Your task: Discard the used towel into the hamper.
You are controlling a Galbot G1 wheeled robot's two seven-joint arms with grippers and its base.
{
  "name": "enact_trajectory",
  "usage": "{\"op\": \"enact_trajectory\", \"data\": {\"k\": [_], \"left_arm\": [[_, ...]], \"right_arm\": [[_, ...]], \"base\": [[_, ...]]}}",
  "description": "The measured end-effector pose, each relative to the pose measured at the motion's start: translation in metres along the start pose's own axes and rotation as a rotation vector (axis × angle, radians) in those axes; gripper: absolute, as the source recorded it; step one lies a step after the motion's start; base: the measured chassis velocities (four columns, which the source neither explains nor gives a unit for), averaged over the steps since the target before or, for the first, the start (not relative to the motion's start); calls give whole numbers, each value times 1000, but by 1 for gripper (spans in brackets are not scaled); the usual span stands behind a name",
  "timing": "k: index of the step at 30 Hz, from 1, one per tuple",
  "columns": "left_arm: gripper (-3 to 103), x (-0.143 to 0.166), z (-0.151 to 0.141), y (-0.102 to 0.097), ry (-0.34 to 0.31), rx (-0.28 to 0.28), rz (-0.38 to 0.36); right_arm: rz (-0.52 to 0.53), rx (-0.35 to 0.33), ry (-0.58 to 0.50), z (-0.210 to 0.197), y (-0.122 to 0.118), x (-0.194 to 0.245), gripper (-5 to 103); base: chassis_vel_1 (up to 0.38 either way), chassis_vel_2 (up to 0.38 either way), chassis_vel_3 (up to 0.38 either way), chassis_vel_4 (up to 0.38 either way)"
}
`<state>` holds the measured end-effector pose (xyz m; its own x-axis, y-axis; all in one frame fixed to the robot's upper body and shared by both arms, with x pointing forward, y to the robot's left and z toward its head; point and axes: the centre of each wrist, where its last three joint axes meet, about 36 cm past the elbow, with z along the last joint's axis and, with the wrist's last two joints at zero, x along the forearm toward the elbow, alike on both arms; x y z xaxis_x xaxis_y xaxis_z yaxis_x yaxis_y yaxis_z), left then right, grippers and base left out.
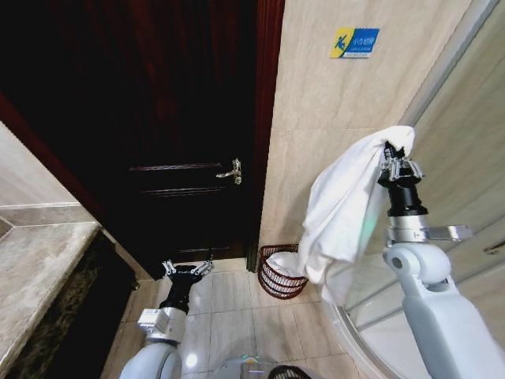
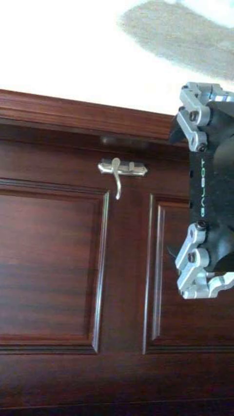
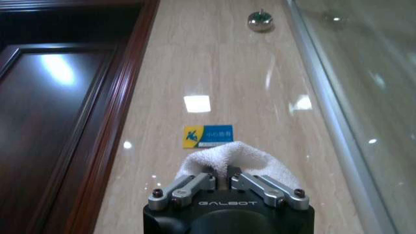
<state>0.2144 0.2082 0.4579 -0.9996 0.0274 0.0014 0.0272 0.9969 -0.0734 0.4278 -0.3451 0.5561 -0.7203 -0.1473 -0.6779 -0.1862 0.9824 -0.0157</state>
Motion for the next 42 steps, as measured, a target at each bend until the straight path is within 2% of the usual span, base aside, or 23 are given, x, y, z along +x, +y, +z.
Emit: {"op": "enact_trajectory", "data": {"k": [10,17,26,42], "left_arm": [[100,0,0,0,0,0,0],[100,0,0,0,0,0,0],[100,0,0,0,0,0,0],[100,0,0,0,0,0,0]], "right_arm": [[11,-18,20,35,2,-9,8],[31,-21,54,64,3,3,8],[81,-24,103,107,-12,5,8],[102,-57,102,135,-2,-27,8]], "base": [[0,0,0,0],[0,0,0,0],[0,0,0,0],[0,0,0,0]]}}
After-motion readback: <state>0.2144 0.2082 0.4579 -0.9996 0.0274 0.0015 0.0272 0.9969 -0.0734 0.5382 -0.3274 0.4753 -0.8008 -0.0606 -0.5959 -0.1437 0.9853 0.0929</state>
